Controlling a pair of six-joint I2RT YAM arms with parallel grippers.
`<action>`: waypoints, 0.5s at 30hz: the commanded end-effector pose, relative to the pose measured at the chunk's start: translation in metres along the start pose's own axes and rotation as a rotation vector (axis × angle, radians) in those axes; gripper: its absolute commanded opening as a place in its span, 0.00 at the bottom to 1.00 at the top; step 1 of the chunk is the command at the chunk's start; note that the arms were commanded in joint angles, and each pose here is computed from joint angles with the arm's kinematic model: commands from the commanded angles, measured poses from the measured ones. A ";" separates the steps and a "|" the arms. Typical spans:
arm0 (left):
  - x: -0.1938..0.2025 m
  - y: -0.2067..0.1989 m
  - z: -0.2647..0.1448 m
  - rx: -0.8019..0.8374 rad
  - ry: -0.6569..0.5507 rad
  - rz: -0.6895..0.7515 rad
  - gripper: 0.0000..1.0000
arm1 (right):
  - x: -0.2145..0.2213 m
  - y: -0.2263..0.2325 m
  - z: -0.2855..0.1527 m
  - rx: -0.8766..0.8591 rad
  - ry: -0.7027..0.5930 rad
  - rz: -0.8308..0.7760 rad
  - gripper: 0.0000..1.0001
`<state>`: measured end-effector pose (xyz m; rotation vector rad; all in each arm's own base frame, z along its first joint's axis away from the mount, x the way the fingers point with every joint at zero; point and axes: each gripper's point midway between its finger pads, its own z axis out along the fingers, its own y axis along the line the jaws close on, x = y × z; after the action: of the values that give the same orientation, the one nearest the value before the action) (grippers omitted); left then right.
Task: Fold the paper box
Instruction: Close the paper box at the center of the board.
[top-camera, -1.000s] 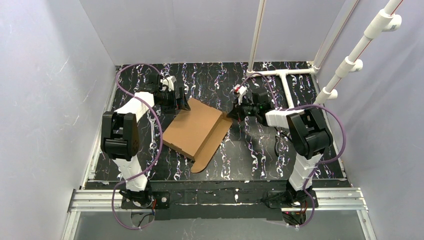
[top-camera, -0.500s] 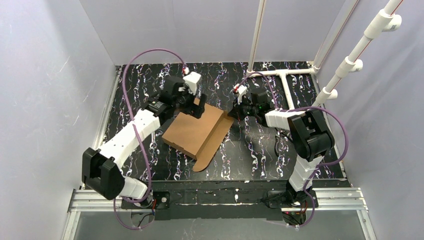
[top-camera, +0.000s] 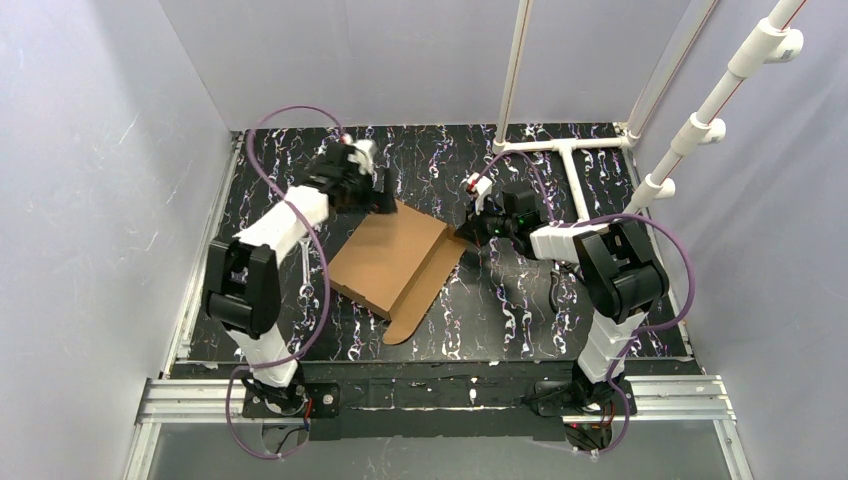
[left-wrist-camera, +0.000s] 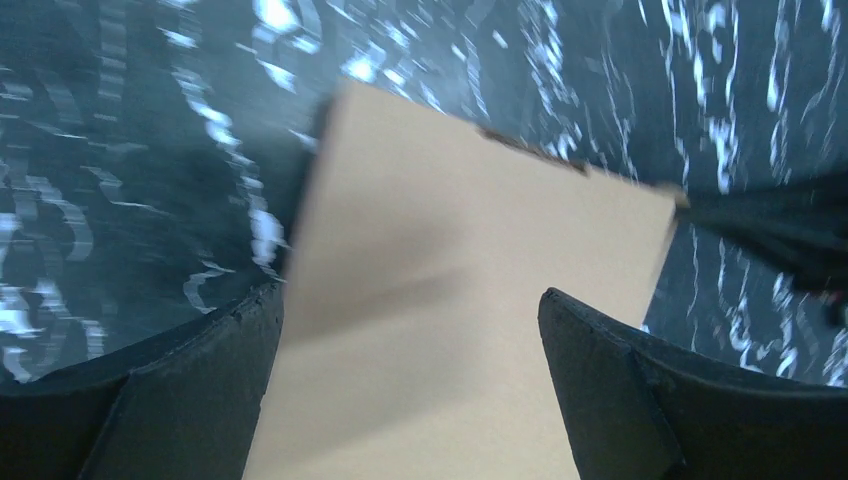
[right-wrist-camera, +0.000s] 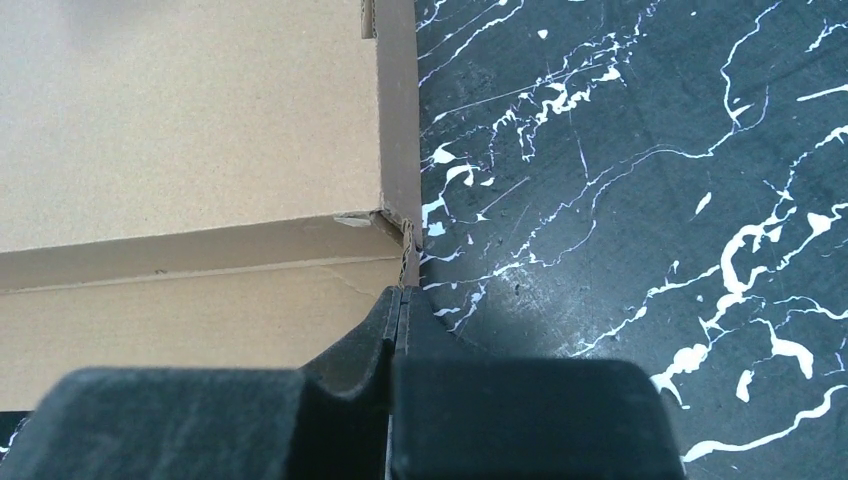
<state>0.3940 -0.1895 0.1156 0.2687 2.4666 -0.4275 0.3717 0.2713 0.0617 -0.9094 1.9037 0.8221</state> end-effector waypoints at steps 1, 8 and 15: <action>-0.043 0.025 -0.020 0.165 -0.096 -0.151 0.98 | -0.010 0.009 -0.001 -0.043 -0.052 -0.043 0.01; -0.011 0.039 0.000 0.213 0.001 -0.114 0.98 | -0.005 0.014 -0.001 -0.069 -0.072 -0.045 0.01; 0.000 0.044 0.013 0.212 0.048 -0.132 0.98 | 0.000 0.016 -0.005 -0.090 -0.087 -0.062 0.01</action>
<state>0.4145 -0.1521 0.0905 0.1706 2.4993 -0.7167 0.3595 0.2754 0.0608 -0.9408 1.8324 0.8827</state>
